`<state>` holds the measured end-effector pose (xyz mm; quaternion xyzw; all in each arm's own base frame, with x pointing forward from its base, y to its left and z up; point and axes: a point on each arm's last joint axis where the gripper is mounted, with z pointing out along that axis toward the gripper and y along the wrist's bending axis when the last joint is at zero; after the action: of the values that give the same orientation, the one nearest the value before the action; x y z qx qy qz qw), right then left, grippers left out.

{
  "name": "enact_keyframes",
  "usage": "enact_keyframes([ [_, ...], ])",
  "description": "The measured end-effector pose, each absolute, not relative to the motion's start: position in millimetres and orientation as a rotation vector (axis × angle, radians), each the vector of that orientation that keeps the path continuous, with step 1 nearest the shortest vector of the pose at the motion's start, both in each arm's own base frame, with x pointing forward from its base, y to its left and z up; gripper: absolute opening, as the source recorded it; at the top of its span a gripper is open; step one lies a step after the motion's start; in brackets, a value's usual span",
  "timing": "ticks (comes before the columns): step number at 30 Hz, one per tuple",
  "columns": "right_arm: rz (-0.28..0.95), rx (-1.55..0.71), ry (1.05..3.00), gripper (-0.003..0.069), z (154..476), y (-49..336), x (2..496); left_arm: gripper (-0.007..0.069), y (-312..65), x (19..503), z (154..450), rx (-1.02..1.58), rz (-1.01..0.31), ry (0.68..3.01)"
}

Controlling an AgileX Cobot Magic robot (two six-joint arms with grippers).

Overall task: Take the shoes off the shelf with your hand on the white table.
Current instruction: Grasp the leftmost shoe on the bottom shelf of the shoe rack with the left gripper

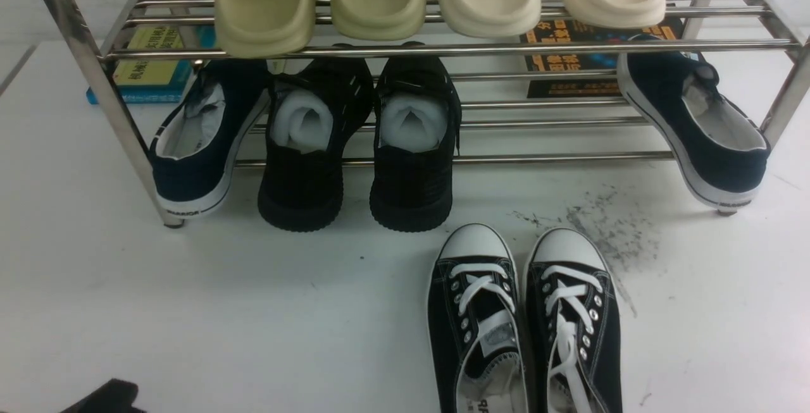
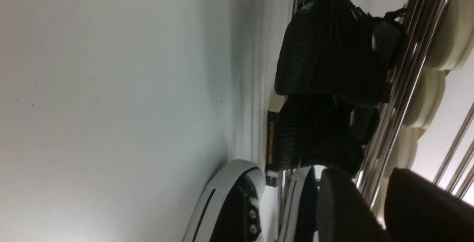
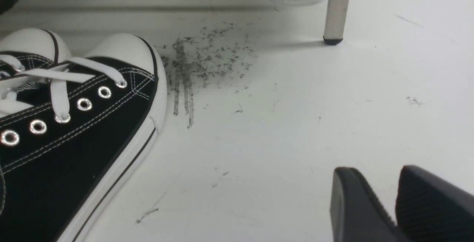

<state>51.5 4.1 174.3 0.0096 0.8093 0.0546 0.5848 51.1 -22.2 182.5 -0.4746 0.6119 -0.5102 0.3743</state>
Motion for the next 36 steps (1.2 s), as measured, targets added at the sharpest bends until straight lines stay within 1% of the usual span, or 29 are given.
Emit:
enact_keyframes([
  [2, 0.127, 0.022, 1.888, 0.0202, 174.3, 4.1, 51.5, 0.0167, -24.9, 48.4, 190.7, -1.116, -1.266, 1.635],
  [3, 0.127, 0.022, 1.888, 0.0202, 174.3, 4.1, 51.5, 0.0141, -25.6, 46.7, 199.7, -1.037, -1.238, 1.651],
  [4, 0.127, 0.022, 1.888, 0.0202, 174.3, 4.1, 51.5, 0.0136, -25.7, 46.1, 203.9, -1.003, -1.226, 1.651],
  [6, 0.127, 0.022, 1.888, 0.0202, 174.3, 4.1, 51.5, 0.0068, -25.8, 40.5, 234.3, -0.808, -1.159, 1.625],
  [7, 0.127, 0.022, 1.888, 0.0202, 174.3, 4.1, 51.5, 0.0049, -25.8, 39.2, 245.2, -0.745, -1.123, 1.624],
  [9, 0.126, 0.022, 1.888, 0.0202, 174.3, 4.0, 51.5, 0.0014, -26.4, 40.7, 260.2, -0.652, -1.034, 1.678],
  [10, 0.126, 0.022, 1.888, 0.0202, 174.3, 4.0, 51.5, 0.0003, -27.3, 44.4, 266.1, -0.62, -0.974, 1.755],
  [11, 0.126, 0.022, 1.888, 0.0202, 174.3, 4.0, 51.5, 0.0001, -27.4, 46.9, 267.6, -0.6, -0.931, 1.807],
  [14, 0.126, 0.022, 1.888, 0.0204, 174.3, 4.0, 51.5, 0.0001, -28.9, 63.6, 270.2, -0.575, -0.767, 2.114],
  [15, 0.126, 0.022, 1.888, 0.0204, 174.3, 4.0, 51.5, 0.0001, -28.9, 64.9, 270.3, -0.572, -0.753, 2.136],
  [16, 0.126, 0.022, 1.888, 0.0205, 174.3, 4.0, 51.5, 0.0001, -28.5, 76.5, 274.2, -0.558, -0.655, 2.317],
  [17, 0.126, 0.022, 1.888, 0.0205, 174.3, 4.0, 51.5, 0.0001, -28.1, 76.6, 274.1, -0.554, -0.647, 2.317],
  [18, 0.126, 0.022, 1.888, 0.0206, 174.3, 4.0, 51.5, 0.0001, -28.1, 88.3, 281.5, -0.528, -0.577, 2.456],
  [21, 0.126, 0.022, 1.888, 0.0206, 174.3, 4.0, 51.5, 0.0003, -27.8, 114.9, 302.8, -0.414, -0.463, 2.634],
  [22, 0.126, 0.022, 1.888, 0.0206, 174.3, 4.0, 51.5, 0.0003, -27.8, 116.9, 304.4, -0.406, -0.457, 2.641],
  [23, 0.126, 0.022, 1.888, 0.0206, 174.3, 4.0, 51.5, 0.0007, -28.2, 131.3, 315.2, -0.36, -0.43, 2.678],
  [24, 0.126, 0.022, 1.888, 0.0206, 174.3, 4.0, 51.5, 0.0008, -28.3, 135.6, 318.2, -0.35, -0.424, 2.685],
  [26, 0.126, 0.022, 1.888, 0.0207, 174.3, 4.0, 51.5, 0.0033, -30.2, 167.6, 336.9, -0.316, -0.409, 2.705],
  [28, 0.126, 0.022, 1.888, 0.0209, 174.3, 4.0, 51.5, 0.0047, -30.9, 177.6, 341.8, -0.312, -0.408, 2.706],
  [30, 0.126, 0.022, 1.888, 0.0216, 174.3, 4.0, 51.5, 0.0106, -32.5, 202.1, 351.8, -0.311, -0.409, 2.701],
  [31, 0.126, 0.022, 1.888, 0.0216, 174.3, 4.0, 51.5, 0.0111, -32.6, 203.8, 352.4, -0.311, -0.409, 2.701],
  [33, 0.126, 0.022, 1.888, 0.0218, 174.3, 4.0, 51.5, 0.0204, -34.0, 226.5, 356.7, -0.308, -0.408, 2.702],
  [35, 0.126, 0.022, 1.888, 0.0221, 174.3, 4.0, 51.5, 0.0262, -35.0, 241.8, 356.6, -0.303, -0.405, 2.709],
  [36, 0.126, 0.022, 1.888, 0.0223, 174.3, 4.0, 51.5, 0.0312, -35.7, 252.0, 356.5, -0.299, -0.405, 2.711],
])
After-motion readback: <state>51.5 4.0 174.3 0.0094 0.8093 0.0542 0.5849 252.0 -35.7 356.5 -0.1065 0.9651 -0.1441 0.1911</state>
